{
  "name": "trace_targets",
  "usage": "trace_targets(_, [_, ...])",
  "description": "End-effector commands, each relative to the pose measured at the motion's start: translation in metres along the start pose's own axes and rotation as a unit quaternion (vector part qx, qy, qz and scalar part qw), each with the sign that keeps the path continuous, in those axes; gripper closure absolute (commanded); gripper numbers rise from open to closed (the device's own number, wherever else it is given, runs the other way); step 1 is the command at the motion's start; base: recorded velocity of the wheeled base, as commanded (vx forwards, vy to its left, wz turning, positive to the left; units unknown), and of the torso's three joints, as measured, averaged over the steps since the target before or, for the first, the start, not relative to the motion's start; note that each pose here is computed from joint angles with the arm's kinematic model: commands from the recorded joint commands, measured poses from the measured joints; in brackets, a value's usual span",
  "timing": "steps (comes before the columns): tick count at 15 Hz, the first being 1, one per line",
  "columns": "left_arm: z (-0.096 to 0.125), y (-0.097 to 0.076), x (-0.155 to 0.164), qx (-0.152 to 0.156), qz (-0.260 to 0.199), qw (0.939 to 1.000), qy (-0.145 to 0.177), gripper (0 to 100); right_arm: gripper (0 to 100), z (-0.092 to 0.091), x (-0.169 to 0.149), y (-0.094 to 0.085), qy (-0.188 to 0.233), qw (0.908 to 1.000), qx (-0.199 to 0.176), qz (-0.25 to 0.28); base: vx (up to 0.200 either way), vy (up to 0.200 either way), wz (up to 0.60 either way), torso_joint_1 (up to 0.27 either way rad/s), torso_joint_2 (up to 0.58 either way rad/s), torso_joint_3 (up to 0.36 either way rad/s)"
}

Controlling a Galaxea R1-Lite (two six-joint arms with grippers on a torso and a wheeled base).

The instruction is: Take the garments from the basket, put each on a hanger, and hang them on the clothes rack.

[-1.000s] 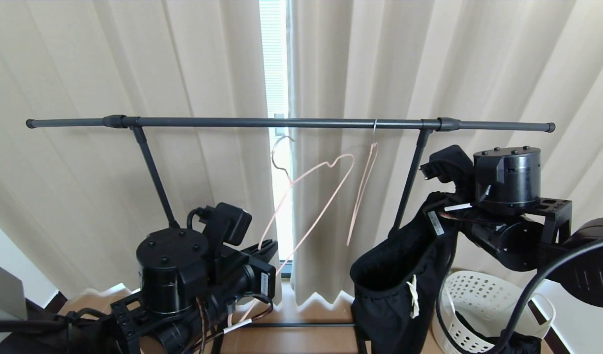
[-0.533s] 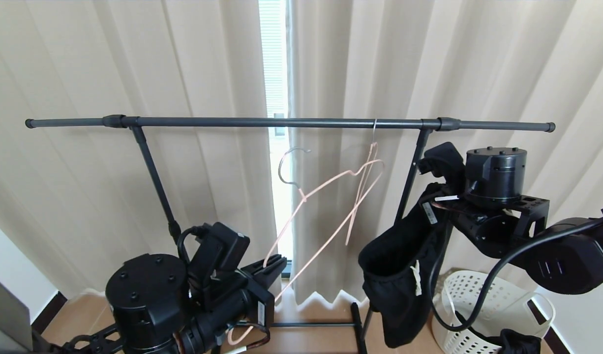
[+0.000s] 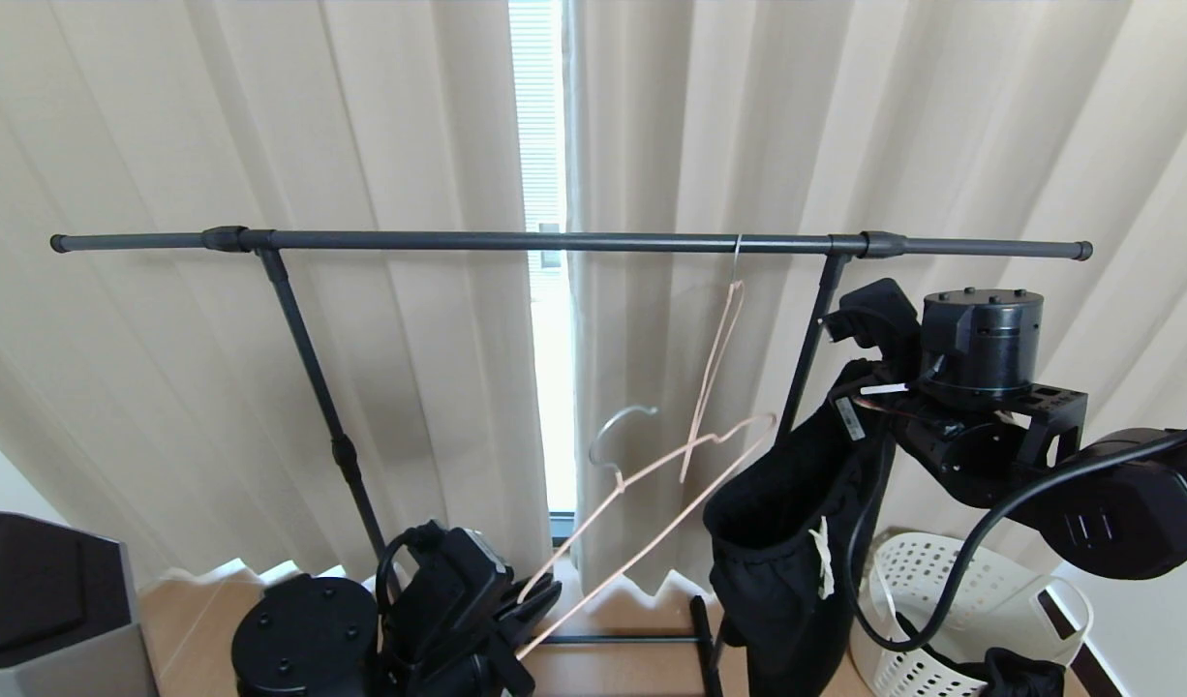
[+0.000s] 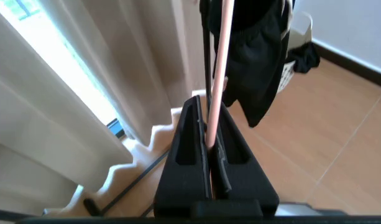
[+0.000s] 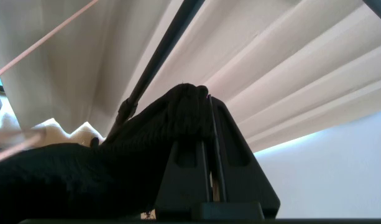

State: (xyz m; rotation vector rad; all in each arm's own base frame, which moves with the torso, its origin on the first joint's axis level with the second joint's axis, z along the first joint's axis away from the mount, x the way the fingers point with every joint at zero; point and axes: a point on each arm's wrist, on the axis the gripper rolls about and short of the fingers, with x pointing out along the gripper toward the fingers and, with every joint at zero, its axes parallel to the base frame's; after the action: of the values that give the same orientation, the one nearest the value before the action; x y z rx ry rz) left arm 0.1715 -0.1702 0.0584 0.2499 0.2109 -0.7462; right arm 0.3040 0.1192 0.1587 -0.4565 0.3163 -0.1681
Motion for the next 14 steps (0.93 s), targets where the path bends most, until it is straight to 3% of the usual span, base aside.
trace_targets(1, [-0.012,-0.003,0.003,0.003,-0.007,0.9996,0.028,100,100,0.002,0.000,-0.001,-0.003,1.0000,0.002,-0.001,0.000,0.000,0.00,0.000,0.00,0.000])
trace_targets(8, [-0.006,-0.011,-0.004,0.003,-0.040,0.9991,0.015,100,100,-0.004,-0.003,0.004,0.003,0.9999,-0.007,0.007,0.000,0.000,0.00,0.000,0.00,0.000])
trace_targets(14, [-0.003,-0.013,-0.005,-0.001,-0.042,0.9991,0.008,100,100,-0.005,-0.021,0.026,-0.007,0.9989,-0.024,0.040,0.000,0.000,0.00,0.000,0.00,0.000])
